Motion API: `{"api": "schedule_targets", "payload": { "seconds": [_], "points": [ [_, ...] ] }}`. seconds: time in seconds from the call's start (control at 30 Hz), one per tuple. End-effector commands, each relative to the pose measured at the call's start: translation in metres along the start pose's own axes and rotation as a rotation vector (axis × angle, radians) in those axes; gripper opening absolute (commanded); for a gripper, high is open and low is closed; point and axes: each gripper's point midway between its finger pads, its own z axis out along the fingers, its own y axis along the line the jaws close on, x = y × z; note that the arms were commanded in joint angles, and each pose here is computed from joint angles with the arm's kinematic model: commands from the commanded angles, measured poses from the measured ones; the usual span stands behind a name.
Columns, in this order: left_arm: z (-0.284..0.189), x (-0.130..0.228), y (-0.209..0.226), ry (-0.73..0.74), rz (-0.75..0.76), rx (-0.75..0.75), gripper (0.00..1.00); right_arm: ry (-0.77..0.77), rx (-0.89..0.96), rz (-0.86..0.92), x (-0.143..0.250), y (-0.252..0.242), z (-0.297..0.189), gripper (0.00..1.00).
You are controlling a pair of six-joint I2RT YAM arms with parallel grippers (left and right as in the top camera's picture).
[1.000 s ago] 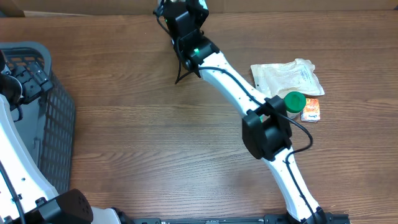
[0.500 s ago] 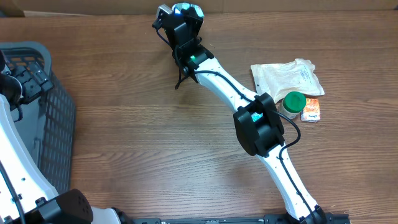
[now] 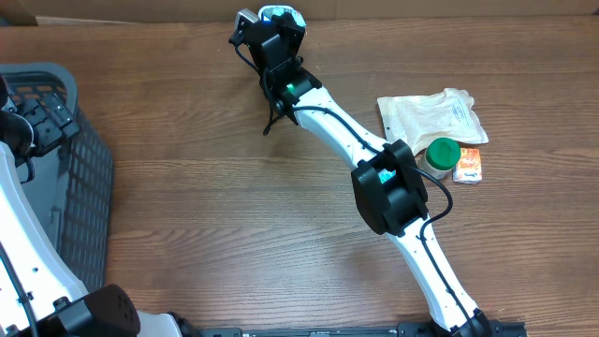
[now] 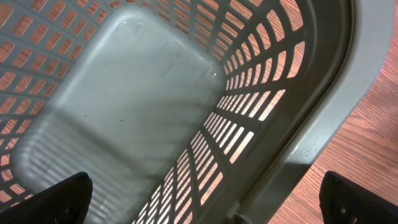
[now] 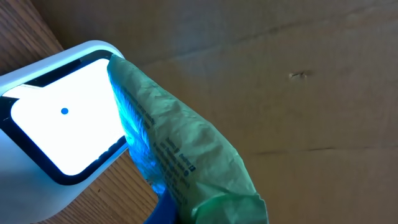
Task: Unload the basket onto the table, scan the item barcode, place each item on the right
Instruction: 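Hold the wipes packet in front of the scanner window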
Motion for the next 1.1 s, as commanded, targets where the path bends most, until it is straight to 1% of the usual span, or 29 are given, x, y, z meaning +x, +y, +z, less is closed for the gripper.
{"api": "schedule_targets", "payload": {
  "seconds": [0.0, 0.07, 0.27, 0.37, 0.47, 0.57, 0.63, 0.7, 0.77, 0.87, 0.9, 0.93, 0.97, 1.0, 1.07],
  "points": [
    [-0.001, -0.002, 0.0, -0.004, -0.008, 0.002, 1.0, -0.012, 0.042, 0.085, -0.009, -0.029, -0.01, 0.04],
    [-0.001, -0.002, 0.0, -0.004, -0.008, 0.002, 0.99, -0.014, 0.043, 0.12, -0.01, -0.035, -0.013, 0.04],
    [-0.001, -0.002, 0.0, -0.004, -0.008, 0.002, 1.0, 0.009, -0.001, 0.131, -0.009, -0.056, -0.034, 0.04],
    [-0.001, -0.002, 0.0, -0.004, -0.008, 0.002, 1.0, 0.026, -0.053, 0.134, -0.01, -0.06, -0.055, 0.04],
    [-0.001, -0.002, 0.0, -0.004, -0.008, 0.002, 1.0, 0.025, -0.137, 0.133, -0.015, -0.054, -0.08, 0.04],
    [-0.001, -0.002, 0.0, -0.004, -0.008, 0.002, 0.99, 0.016, -0.263, 0.167, -0.018, -0.042, -0.109, 0.04],
    [-0.001, -0.002, 0.0, -0.004, -0.008, 0.002, 1.0, 0.021, -0.369, 0.223, -0.017, -0.032, -0.128, 0.04],
    [-0.001, -0.002, 0.0, -0.004, -0.008, 0.002, 0.99, 0.032, -0.503, 0.29, -0.014, -0.02, -0.147, 0.04],
    [-0.001, -0.002, 0.0, -0.004, -0.008, 0.002, 1.0, 0.058, -0.697, 0.392, -0.012, -0.001, -0.176, 0.04],
    [-0.001, -0.002, 0.0, -0.004, -0.008, 0.002, 1.0, 0.153, -1.001, 0.551, -0.004, 0.02, -0.227, 0.04],
    [-0.001, -0.002, 0.0, -0.004, -0.008, 0.002, 1.0, 0.2, -1.129, 0.578, 0.0, 0.027, -0.252, 0.04],
    [-0.001, -0.002, 0.0, -0.004, -0.008, 0.002, 0.99, 0.234, -1.199, 0.574, 0.005, 0.032, -0.266, 0.04],
    [-0.001, -0.002, 0.0, -0.004, -0.008, 0.002, 0.99, 0.292, -1.255, 0.552, 0.016, 0.038, -0.279, 0.04],
    [-0.001, -0.002, 0.0, -0.004, -0.008, 0.002, 1.0, 0.346, -1.269, 0.528, 0.028, 0.041, -0.286, 0.04],
    [-0.001, -0.002, 0.0, -0.004, -0.008, 0.002, 0.99, 0.474, -1.221, 0.453, 0.059, 0.047, -0.287, 0.04]
  ]
}}
